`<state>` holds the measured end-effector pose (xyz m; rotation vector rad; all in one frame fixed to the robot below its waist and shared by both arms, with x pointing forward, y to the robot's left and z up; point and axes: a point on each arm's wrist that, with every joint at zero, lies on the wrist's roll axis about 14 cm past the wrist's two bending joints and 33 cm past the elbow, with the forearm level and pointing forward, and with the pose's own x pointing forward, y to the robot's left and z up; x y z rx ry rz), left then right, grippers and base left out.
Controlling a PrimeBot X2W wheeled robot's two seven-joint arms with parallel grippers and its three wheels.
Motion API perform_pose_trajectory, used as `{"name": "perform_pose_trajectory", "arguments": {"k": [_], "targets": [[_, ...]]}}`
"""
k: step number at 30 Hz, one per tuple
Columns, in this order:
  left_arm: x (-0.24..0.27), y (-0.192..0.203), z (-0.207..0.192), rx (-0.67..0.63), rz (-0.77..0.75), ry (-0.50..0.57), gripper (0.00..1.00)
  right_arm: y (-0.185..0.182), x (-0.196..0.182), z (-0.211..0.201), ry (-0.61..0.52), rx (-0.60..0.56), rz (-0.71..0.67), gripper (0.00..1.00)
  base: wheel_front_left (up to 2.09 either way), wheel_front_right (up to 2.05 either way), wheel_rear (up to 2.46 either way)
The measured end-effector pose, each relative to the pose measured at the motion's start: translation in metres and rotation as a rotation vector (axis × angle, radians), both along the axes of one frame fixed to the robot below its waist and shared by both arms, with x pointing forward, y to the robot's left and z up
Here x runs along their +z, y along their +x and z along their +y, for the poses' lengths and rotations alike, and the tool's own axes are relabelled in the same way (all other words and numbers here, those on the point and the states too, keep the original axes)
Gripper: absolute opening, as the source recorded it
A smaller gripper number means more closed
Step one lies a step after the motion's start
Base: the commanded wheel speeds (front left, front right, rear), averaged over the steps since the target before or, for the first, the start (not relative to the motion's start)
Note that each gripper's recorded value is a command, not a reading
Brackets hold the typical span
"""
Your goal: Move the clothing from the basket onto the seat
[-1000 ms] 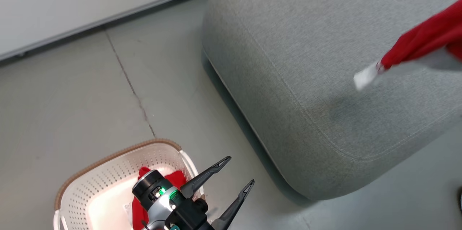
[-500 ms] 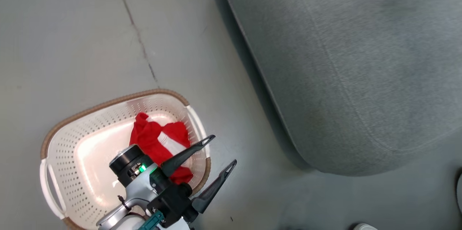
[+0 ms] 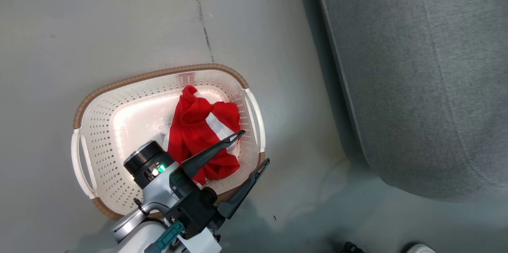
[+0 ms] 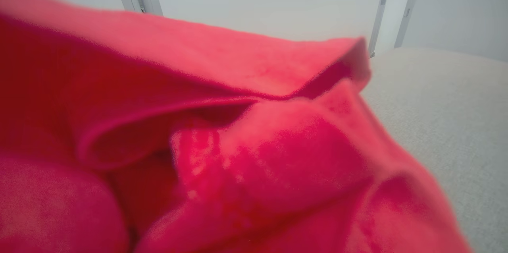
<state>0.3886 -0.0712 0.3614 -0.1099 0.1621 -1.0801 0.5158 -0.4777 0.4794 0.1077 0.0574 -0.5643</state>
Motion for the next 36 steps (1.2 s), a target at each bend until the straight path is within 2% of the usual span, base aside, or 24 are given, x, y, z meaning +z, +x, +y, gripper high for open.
{"name": "perform_pose_trajectory", "arguments": {"k": [7,11,12,13,14,16,25,32,36], "targets": [[-0.01,0.003,0.009,0.031,0.023,0.018,1.0,-0.009,-0.081,0.018,0.127,-0.009,0.236,0.0,0.0,0.0,0.0],[-0.011,0.003,0.009,0.031,0.025,0.015,1.0,-0.019,-0.1,0.022,0.178,-0.017,0.311,0.0,0.0,0.0,0.0],[-0.011,0.003,0.008,0.031,0.025,0.014,1.0,-0.022,-0.1,0.02,0.181,-0.024,0.316,0.25,0.0,0.0,0.0],[-0.01,0.004,0.008,0.032,0.025,0.011,1.0,-0.025,-0.099,0.017,0.183,-0.041,0.307,0.75,0.0,0.0,0.0],[-0.01,0.003,0.007,0.031,0.026,0.012,1.0,-0.029,-0.098,0.013,0.216,-0.072,0.28,1.0,0.0,0.0,0.0],[-0.01,0.003,0.006,0.026,0.024,0.015,1.0,-0.031,-0.095,0.012,0.23,-0.079,0.272,1.0,0.0,0.0,0.0],[0.015,0.001,-0.004,0.023,-0.013,-0.016,1.0,-0.045,-0.062,0.001,0.155,-0.058,0.269,1.0,0.0,0.0,0.0],[0.043,-0.01,-0.013,0.019,-0.041,-0.041,1.0,-0.053,-0.01,-0.008,0.029,-0.013,0.198,1.0,0.0,0.0,0.0],[0.067,-0.018,-0.021,0.01,-0.076,-0.068,1.0,-0.057,0.029,-0.011,-0.021,0.012,0.106,1.0,0.0,0.0,0.0]]}}
